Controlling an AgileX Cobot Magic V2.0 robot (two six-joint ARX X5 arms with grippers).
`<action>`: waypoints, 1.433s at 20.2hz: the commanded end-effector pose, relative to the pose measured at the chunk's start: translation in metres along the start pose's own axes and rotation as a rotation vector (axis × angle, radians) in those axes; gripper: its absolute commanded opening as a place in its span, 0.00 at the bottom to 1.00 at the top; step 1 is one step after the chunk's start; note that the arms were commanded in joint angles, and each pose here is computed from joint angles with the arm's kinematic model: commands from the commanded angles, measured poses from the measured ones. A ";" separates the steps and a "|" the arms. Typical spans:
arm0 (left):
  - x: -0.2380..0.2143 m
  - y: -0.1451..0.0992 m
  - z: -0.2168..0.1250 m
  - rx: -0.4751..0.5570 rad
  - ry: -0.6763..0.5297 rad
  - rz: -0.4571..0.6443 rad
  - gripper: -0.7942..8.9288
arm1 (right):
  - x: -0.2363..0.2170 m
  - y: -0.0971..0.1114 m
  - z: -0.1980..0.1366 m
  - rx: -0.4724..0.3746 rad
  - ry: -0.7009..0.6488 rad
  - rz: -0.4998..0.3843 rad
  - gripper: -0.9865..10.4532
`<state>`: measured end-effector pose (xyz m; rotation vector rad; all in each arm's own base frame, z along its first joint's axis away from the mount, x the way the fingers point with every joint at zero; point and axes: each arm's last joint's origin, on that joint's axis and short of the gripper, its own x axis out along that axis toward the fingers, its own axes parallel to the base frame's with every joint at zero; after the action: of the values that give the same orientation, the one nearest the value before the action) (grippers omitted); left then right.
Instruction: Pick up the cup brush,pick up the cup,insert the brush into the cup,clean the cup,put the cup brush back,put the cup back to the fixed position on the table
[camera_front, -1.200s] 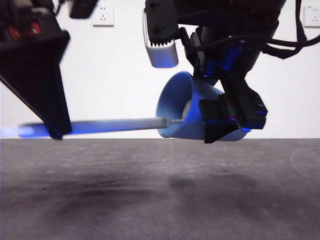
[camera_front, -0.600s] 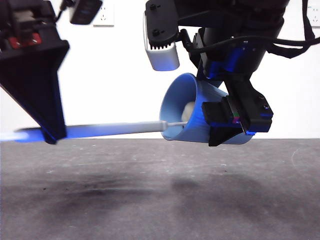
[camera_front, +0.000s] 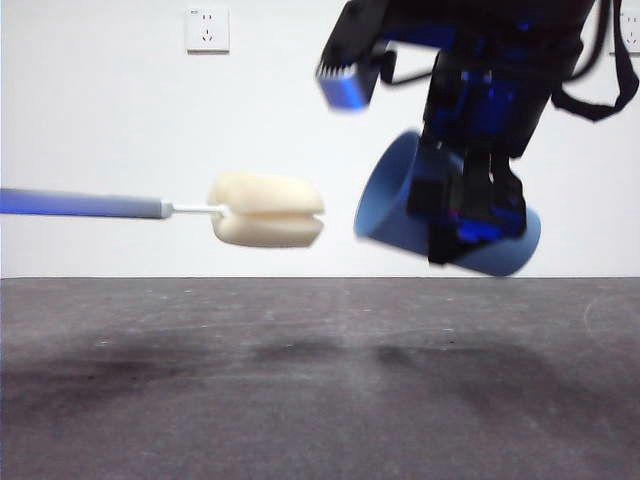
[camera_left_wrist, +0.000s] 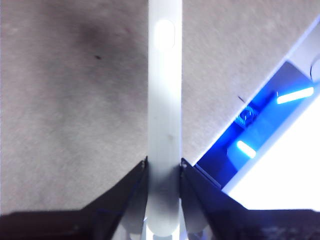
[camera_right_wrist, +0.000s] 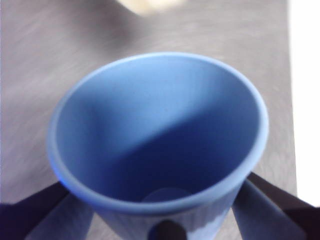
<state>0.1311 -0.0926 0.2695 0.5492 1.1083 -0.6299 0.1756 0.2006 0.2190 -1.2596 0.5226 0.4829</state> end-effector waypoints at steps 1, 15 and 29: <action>-0.001 0.007 0.001 -0.118 -0.041 0.018 0.07 | -0.011 -0.018 -0.004 0.240 -0.052 -0.061 0.07; 0.072 0.042 0.060 -0.681 -0.283 0.037 0.07 | -0.087 -0.072 -0.045 1.047 -0.466 0.058 0.07; 0.134 0.049 0.077 -0.758 -0.230 0.054 0.07 | -0.090 -0.073 -0.047 1.063 -0.469 0.063 0.07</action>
<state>0.2556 -0.1356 0.1819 -0.1394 1.0047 -0.1928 0.1437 0.1330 0.3166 -0.1219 0.3365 0.4367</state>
